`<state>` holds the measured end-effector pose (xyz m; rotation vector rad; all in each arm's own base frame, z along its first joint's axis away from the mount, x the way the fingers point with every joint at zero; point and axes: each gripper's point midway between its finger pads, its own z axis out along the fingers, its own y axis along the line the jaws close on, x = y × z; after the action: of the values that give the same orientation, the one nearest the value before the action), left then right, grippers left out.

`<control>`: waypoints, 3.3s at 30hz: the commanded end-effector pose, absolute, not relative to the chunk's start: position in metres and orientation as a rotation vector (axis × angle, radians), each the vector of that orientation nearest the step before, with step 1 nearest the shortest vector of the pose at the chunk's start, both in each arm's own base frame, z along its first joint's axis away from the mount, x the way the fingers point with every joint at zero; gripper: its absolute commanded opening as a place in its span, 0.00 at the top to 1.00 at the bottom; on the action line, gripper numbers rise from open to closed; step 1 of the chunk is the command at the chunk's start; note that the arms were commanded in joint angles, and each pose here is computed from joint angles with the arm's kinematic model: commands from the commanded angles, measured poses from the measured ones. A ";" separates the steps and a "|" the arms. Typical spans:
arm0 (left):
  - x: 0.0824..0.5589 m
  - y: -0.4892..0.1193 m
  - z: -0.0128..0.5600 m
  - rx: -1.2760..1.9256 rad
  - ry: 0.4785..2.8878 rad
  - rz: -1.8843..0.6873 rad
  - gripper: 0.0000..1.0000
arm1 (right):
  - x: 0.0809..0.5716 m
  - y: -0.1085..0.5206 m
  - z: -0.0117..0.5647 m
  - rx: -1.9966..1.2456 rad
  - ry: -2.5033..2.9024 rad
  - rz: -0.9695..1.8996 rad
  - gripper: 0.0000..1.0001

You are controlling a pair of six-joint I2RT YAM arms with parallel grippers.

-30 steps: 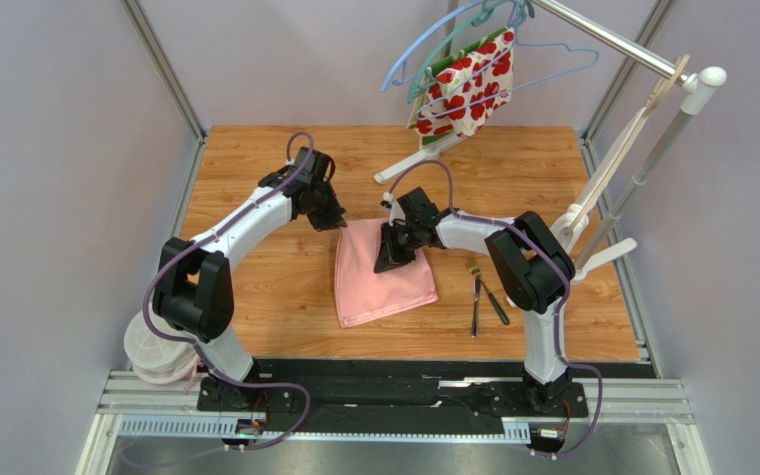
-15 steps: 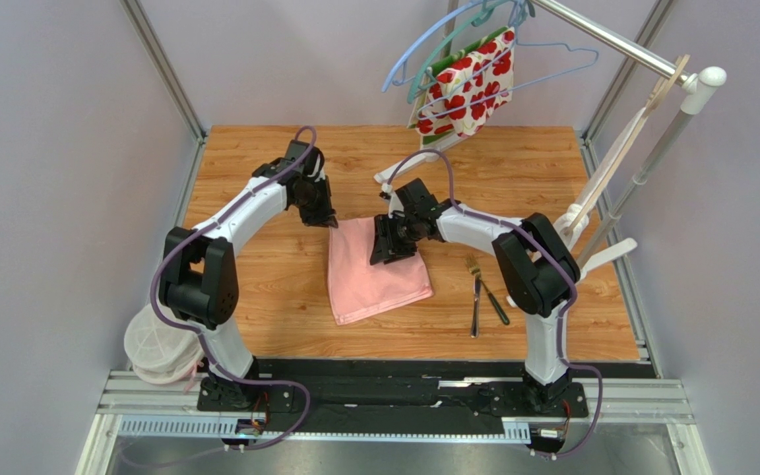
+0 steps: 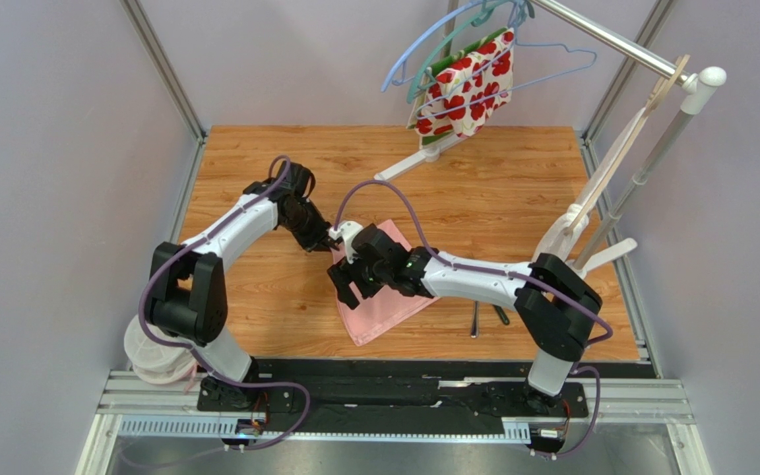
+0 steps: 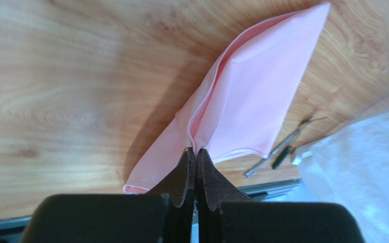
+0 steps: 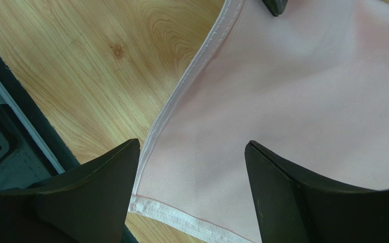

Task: Fold the napkin into a case and place the utensils inside
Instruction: Fold the lower triangle-folded napkin at the center of the board.

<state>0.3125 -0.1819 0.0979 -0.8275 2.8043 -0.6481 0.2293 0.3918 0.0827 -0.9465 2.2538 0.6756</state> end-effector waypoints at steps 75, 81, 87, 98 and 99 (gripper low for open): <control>0.288 -0.124 0.131 -1.088 2.654 -0.534 1.00 | 0.105 0.456 0.072 -1.409 2.086 0.876 1.00; 0.302 -0.117 0.112 -0.976 2.693 -0.452 1.00 | 0.114 0.451 0.068 -1.371 2.170 1.150 1.00; 0.327 -0.111 0.111 -0.926 2.640 -0.391 1.00 | 0.122 0.446 0.068 -1.308 2.198 1.353 1.00; 0.358 -0.122 0.098 -0.948 2.644 -0.303 1.00 | 0.128 0.432 0.061 -1.226 2.250 1.531 1.00; 0.360 -0.119 0.096 -0.952 2.640 -0.262 1.00 | 0.133 0.430 0.062 -1.209 2.252 1.543 1.00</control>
<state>0.3012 -0.1285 0.0805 -0.9700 2.8410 -0.3186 0.1581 0.4395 0.0607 -1.1664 2.2163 1.3451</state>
